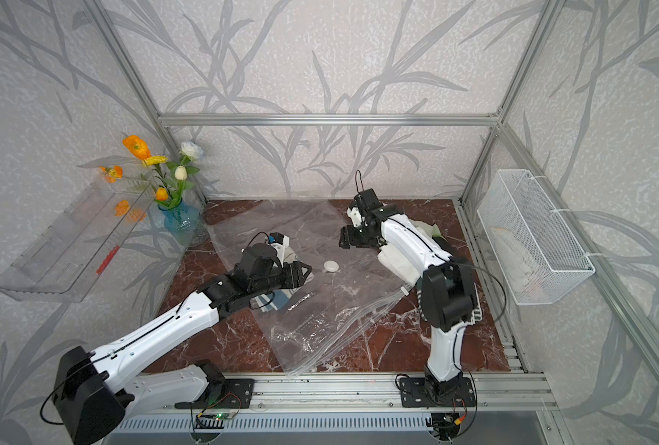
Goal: Place the folded towel into the vacuum bag
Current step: Place the towel in the vacuum bag.
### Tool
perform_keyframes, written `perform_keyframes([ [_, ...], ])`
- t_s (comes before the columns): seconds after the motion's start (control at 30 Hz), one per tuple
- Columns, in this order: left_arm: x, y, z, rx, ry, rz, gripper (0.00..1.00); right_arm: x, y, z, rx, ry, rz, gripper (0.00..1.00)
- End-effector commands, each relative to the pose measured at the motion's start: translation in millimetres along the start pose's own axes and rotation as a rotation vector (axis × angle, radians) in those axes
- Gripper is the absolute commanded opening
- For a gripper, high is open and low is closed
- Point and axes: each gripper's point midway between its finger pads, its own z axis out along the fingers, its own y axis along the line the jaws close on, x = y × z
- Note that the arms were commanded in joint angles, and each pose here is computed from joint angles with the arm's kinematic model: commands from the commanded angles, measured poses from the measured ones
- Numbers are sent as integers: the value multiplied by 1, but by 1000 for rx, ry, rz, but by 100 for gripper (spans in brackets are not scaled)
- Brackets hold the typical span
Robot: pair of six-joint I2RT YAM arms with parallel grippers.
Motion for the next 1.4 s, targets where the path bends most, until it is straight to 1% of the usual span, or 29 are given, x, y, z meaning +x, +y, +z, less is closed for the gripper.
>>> perform_keyframes([
  [0.0, 1, 19, 13, -49, -17, -75, 64, -23, -15, 19, 76, 11, -62, 69],
  [0.07, 5, 37, 15, -129, -18, -107, 64, -38, -21, 36, 89, 6, -74, 69],
  [0.13, 12, 52, 18, -178, -11, -130, 64, -57, -25, 47, 106, -16, -91, 69],
  [0.2, 21, 64, 20, -209, 7, -155, 64, -74, -27, 54, 125, -32, -112, 71],
  [0.33, 36, 83, 22, -265, 34, -182, 64, -93, -45, 74, 194, -40, -134, 74],
  [0.4, 42, 90, 23, -280, 44, -197, 64, -99, -52, 82, 204, -51, -140, 75],
  [0.63, 46, 93, 23, -284, 58, -215, 64, -107, -62, 100, 181, -86, -133, 76],
  [0.73, 48, 93, 26, -286, 81, -210, 64, -104, -67, 109, 178, -72, -135, 76],
  [0.87, 52, 89, 30, -271, 113, -213, 63, -97, -83, 121, 215, -43, -127, 76],
  [1.07, 54, 86, 33, -254, 126, -213, 63, -99, -88, 131, 186, -51, -113, 75],
  [1.23, 57, 86, 36, -248, 136, -229, 62, -91, -90, 143, 163, -24, -106, 71],
  [1.27, 58, 87, 36, -251, 137, -233, 62, -89, -90, 145, 158, -18, -106, 68],
  [1.37, 60, 94, 37, -284, 130, -233, 62, -84, -90, 146, 159, 1, -108, 56],
])
